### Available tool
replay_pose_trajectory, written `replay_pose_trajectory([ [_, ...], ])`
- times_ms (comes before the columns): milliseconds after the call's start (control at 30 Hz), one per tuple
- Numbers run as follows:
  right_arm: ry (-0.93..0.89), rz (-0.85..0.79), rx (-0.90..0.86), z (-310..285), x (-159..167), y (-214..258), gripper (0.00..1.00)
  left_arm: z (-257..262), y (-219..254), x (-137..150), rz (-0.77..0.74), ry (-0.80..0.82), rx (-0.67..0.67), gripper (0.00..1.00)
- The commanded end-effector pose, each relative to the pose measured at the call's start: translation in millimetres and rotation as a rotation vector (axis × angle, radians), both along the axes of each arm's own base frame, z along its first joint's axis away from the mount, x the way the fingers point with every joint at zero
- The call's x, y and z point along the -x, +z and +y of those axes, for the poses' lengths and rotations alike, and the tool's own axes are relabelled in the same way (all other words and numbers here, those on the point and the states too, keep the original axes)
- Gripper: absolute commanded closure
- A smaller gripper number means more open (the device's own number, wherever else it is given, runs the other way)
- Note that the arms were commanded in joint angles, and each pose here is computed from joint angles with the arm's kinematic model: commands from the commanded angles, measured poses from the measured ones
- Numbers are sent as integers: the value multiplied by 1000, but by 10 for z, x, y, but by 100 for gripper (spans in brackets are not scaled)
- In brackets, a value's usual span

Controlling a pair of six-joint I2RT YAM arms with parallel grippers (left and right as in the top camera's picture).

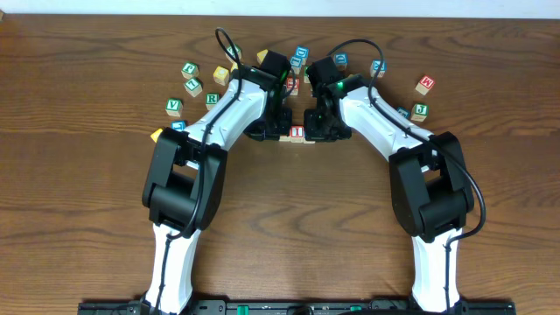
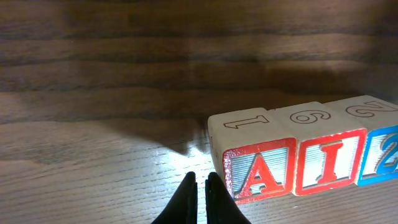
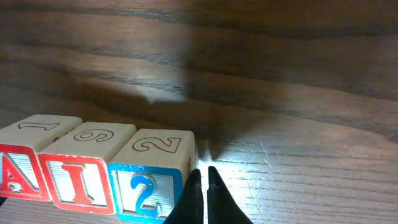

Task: Spell out AI2

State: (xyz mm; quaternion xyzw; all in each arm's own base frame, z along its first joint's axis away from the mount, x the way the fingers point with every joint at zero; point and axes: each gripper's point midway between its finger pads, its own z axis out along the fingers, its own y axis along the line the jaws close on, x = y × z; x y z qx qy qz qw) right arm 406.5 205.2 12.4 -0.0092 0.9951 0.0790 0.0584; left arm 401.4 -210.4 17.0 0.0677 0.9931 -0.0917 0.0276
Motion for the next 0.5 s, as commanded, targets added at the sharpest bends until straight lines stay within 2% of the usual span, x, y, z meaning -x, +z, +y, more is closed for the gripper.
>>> replay_pose_trajectory([
  [0, -4, 38, -26, 52, 64, -73, 99, -138, -94, 115, 36, -44, 25, 92],
  [467, -36, 51, -21, -93, 29, -72, 99, -107, -98, 42, -2, -72, 4, 92],
])
